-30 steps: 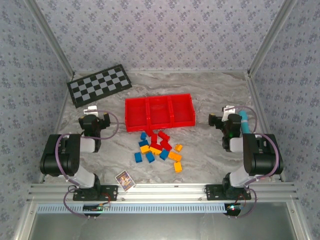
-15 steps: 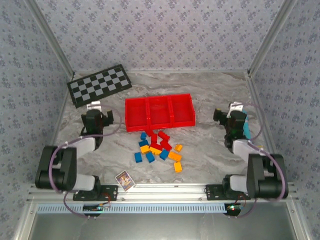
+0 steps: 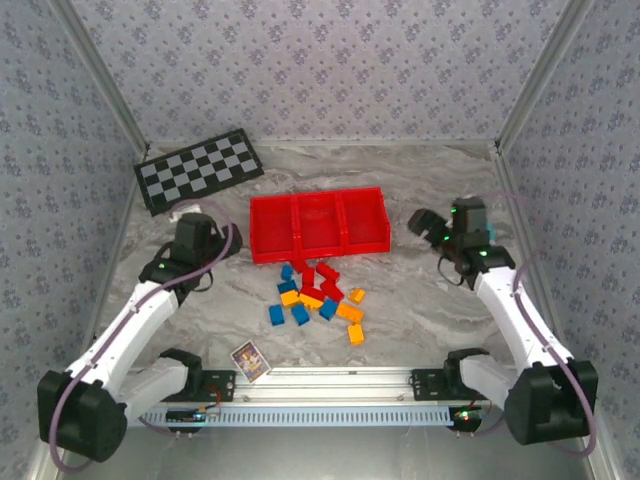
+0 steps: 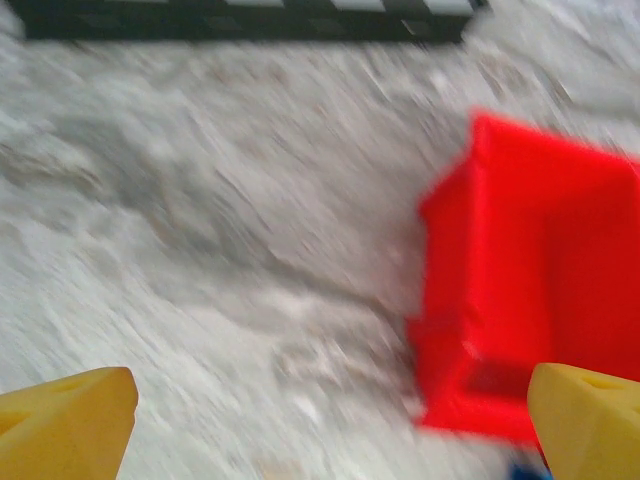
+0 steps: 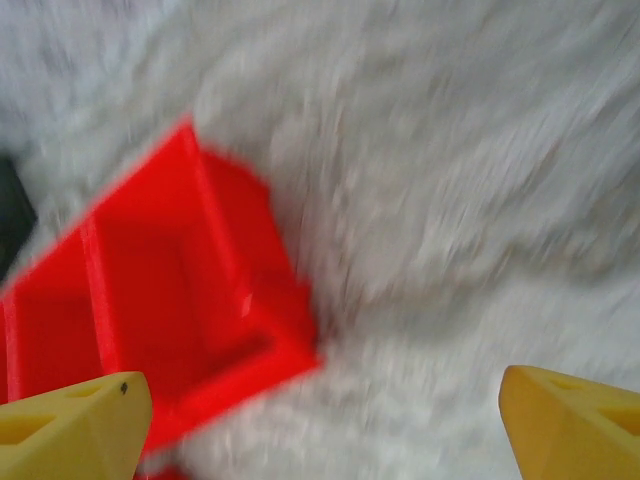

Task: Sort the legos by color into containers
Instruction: Pick up the lego from the bottom-center of the table.

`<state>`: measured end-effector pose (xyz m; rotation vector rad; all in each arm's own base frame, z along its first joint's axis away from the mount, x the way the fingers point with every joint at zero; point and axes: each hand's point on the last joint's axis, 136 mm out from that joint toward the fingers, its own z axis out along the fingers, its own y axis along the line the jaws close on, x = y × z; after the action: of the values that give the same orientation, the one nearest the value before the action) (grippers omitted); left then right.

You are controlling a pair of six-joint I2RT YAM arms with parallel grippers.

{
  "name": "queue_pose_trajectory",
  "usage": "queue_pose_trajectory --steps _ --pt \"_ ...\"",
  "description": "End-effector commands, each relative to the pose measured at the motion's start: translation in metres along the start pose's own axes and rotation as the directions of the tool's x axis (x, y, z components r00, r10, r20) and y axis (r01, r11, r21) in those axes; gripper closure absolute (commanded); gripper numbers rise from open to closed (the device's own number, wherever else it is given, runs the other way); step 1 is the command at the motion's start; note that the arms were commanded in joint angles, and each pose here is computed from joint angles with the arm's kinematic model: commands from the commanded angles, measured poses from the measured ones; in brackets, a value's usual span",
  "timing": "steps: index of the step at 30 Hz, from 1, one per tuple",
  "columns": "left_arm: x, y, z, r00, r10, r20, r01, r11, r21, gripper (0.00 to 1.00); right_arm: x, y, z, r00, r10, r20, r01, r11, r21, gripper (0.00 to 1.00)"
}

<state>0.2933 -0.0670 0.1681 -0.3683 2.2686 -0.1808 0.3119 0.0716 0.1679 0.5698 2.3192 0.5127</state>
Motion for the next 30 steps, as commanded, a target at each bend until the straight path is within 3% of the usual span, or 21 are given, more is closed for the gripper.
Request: queue_pose_trajectory --steps 1,7,13,24,30 --pt "0.020 -0.020 -0.022 0.996 0.029 -0.082 -0.024 0.998 0.055 0.00 0.057 0.006 -0.014 0.982 0.052 -0.184 -0.036 0.995 0.091 0.09" --pt "0.047 -0.041 -0.031 0.973 0.126 -0.194 -0.098 0.984 0.149 0.00 0.113 0.014 -0.006 0.956 -0.041 -0.291 0.090 0.984 0.157 0.23" --pt "0.066 -0.034 -0.035 0.936 0.219 -0.277 -0.180 0.970 0.161 0.00 0.150 0.010 0.011 0.936 -0.036 -0.351 0.114 0.972 0.206 0.25" --pt "0.077 -0.022 -0.041 0.914 0.285 -0.289 -0.245 0.955 0.167 0.00 0.180 0.030 0.046 0.917 -0.012 -0.398 0.115 0.965 0.237 0.24" --pt "0.079 -0.028 -0.050 0.908 0.287 -0.305 -0.228 0.950 0.216 0.00 0.183 0.041 0.059 0.913 -0.018 -0.408 0.132 0.958 0.254 0.34"
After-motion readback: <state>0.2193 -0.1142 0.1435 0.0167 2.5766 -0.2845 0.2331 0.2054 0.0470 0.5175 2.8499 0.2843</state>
